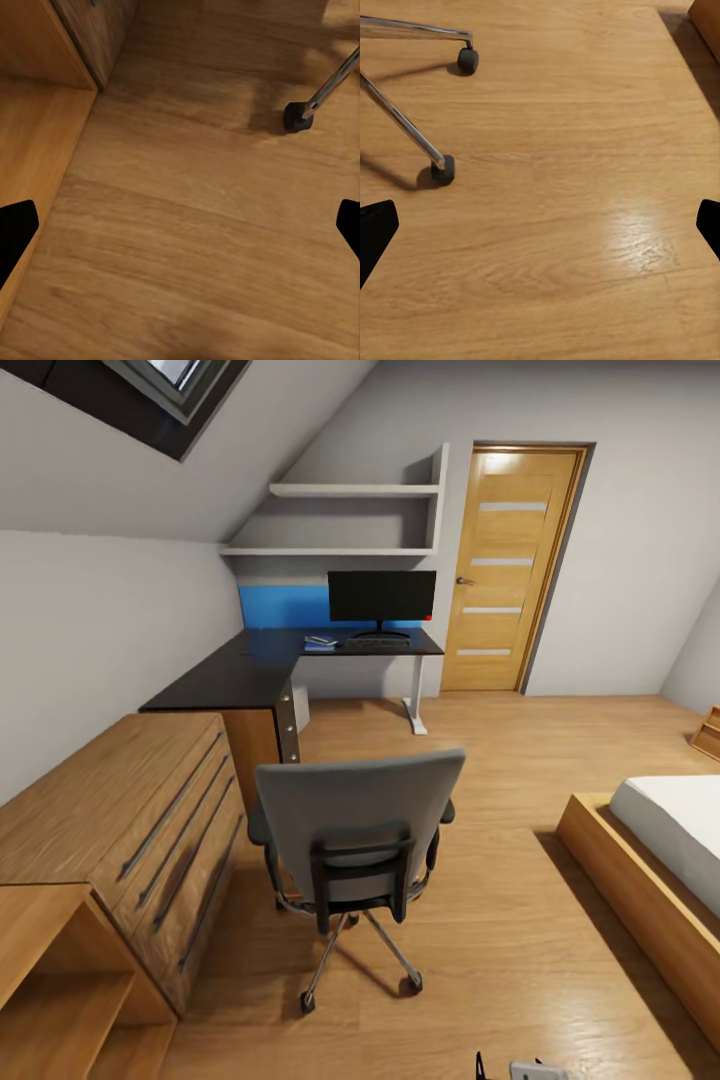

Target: In the bedroom, organize the workspace by keeping the computer under the desk, ensuring the monitor is on the desk, placing the keyboard on the desk next to the monitor, placing the mouse on the desk next to the keyboard, moving the folder from the swivel chair onto the desk next to the mouse, stacking the notebook on top of the folder with the pen on top of the notebook, and positioning the swivel chair next to the desk.

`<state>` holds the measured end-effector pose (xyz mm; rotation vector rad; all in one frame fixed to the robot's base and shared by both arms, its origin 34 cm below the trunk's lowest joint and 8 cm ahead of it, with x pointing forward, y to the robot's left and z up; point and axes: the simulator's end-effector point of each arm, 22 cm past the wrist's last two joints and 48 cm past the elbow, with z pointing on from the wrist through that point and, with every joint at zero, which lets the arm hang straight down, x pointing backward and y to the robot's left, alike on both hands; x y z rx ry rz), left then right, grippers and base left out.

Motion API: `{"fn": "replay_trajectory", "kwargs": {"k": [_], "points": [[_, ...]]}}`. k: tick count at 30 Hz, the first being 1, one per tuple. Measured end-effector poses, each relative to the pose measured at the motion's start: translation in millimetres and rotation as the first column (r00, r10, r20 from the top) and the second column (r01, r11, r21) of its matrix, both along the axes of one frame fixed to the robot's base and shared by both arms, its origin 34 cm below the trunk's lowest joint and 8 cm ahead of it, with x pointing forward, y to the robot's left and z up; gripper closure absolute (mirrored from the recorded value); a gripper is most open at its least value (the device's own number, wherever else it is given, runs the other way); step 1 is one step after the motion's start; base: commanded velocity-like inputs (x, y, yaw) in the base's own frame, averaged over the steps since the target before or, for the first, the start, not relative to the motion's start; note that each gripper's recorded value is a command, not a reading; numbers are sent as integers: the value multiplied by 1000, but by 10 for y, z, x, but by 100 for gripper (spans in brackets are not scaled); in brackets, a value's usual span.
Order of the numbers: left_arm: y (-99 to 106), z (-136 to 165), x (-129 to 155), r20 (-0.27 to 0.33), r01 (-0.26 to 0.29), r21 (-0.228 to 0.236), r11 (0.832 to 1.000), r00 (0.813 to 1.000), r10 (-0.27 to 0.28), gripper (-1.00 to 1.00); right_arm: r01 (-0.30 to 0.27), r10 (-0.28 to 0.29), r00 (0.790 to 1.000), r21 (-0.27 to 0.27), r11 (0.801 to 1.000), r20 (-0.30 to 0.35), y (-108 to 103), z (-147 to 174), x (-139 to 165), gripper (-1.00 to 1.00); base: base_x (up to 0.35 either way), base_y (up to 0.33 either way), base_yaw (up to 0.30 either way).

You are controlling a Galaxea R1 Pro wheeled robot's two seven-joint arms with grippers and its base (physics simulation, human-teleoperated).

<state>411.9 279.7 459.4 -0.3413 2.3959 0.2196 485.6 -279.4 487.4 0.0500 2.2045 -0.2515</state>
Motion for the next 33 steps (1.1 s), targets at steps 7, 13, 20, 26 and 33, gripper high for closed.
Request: {"fn": "replay_trajectory", "kwargs": {"k": [7, 13, 20, 26, 33], "points": [[-5, -130, -13, 0, 1, 1, 1000, 1000, -1, -100, 21, -22, 1000, -51, 998, -5, -408, -116, -29, -100, 0, 0, 0], [-29, -243, -23, 1, 4, -1, 1000, 1000, -4, -100, 24, -25, 1000, -69, 997, -8, -580, -220, -47, -100, 0, 0, 0], [-38, -377, -36, 2, 6, -1, 1000, 1000, -6, -100, 23, -24, 1000, -71, 997, -8, -602, -352, -62, -100, 0, 0, 0], [-30, -491, -48, 4, 5, 0, 1000, 1000, -5, -100, 24, -24, 1000, -71, 997, -7, -605, -467, -74, -100, 0, 0, 0], [-24, -630, -67, 4, 3, 0, 1000, 1000, -3, -100, 20, -20, 1000, -65, 998, 10, -571, -578, -58, -100, 0, 0, 0]]}}
